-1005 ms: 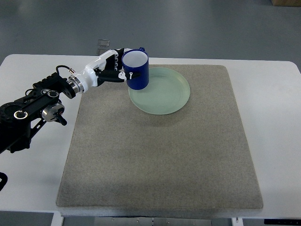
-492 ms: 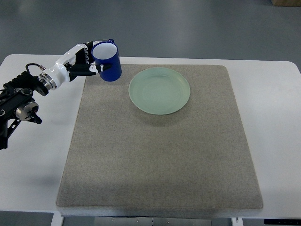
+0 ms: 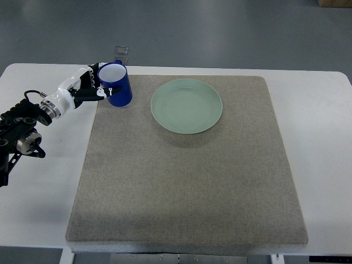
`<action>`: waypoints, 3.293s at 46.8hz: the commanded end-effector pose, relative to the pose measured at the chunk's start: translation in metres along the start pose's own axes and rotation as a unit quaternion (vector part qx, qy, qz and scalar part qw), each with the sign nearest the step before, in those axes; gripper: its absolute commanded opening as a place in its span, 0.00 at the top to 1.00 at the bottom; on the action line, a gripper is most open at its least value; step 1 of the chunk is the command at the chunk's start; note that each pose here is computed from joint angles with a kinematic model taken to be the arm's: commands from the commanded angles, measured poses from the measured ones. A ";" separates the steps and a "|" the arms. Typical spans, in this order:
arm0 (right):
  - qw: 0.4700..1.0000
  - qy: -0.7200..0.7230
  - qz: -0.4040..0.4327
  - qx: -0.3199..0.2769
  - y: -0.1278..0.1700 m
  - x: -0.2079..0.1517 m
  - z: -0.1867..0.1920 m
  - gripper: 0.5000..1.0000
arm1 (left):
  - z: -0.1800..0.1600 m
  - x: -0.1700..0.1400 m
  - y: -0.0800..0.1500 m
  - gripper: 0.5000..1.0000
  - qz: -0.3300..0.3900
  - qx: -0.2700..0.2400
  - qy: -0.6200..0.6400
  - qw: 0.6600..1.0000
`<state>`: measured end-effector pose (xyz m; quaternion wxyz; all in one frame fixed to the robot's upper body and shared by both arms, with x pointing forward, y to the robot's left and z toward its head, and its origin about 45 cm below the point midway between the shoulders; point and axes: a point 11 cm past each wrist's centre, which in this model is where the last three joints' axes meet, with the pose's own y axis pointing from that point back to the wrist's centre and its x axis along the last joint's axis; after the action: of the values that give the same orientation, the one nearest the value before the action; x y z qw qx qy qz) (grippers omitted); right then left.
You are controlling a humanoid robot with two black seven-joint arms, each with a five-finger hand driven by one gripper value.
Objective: Place cup left of plate with left hand
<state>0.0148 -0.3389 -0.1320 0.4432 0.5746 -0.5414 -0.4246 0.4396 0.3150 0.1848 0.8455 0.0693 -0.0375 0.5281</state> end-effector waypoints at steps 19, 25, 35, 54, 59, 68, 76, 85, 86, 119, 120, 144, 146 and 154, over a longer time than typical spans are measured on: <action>1.000 0.000 0.000 0.000 0.000 0.000 0.000 0.14 | -0.015 -0.008 0.002 0.58 0.011 0.010 0.005 1.000; 1.000 0.000 0.000 0.000 0.000 0.000 0.000 0.14 | -0.016 -0.005 0.003 0.46 0.024 0.012 -0.006 1.000; 1.000 0.000 0.000 -0.001 0.000 0.000 0.000 0.14 | -0.018 -0.006 0.003 0.30 0.026 0.012 -0.003 1.000; 1.000 0.001 0.000 0.000 0.000 0.000 0.000 0.14 | -0.024 -0.007 0.007 0.07 0.030 0.018 0.003 0.999; 1.000 0.000 0.000 0.000 0.000 0.000 0.000 0.14 | -0.024 -0.007 0.007 0.04 0.030 0.018 0.003 0.999; 1.000 0.000 0.000 0.000 0.000 0.000 0.000 0.14 | -0.024 -0.008 0.007 0.01 0.028 0.017 0.004 0.999; 1.000 0.001 0.000 0.000 0.000 0.000 0.000 0.14 | -0.023 -0.002 0.011 0.01 0.031 0.017 0.004 0.999; 1.000 0.000 0.000 0.000 0.000 0.000 0.000 0.14 | -0.021 0.008 0.018 0.01 0.041 0.015 0.009 0.999; 1.000 0.000 0.000 0.000 0.000 0.000 0.000 0.14 | -0.021 0.008 0.018 0.01 0.042 0.014 0.011 0.999; 1.000 0.000 0.000 0.000 0.000 0.000 0.000 0.14 | 0.068 0.052 0.028 0.01 0.072 -0.122 0.113 0.983; 1.000 0.001 0.000 0.000 0.000 0.000 0.000 0.14 | 0.074 0.054 0.027 0.01 0.073 -0.129 0.115 0.982; 1.000 0.000 0.000 0.000 0.000 0.000 0.000 0.14 | 0.121 0.065 -0.025 0.06 0.192 -0.177 0.232 0.937; 1.000 0.000 0.000 0.000 0.000 0.000 0.000 0.14 | 0.114 0.058 -0.031 0.07 0.193 -0.163 0.247 0.936; 1.000 0.000 0.000 0.000 0.000 0.000 0.000 0.14 | 0.093 0.041 -0.043 0.07 0.202 -0.123 0.271 0.933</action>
<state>0.0148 -0.3389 -0.1320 0.4432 0.5746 -0.5414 -0.4246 0.4965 0.3227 0.2859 0.7042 -0.1969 0.1058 0.6739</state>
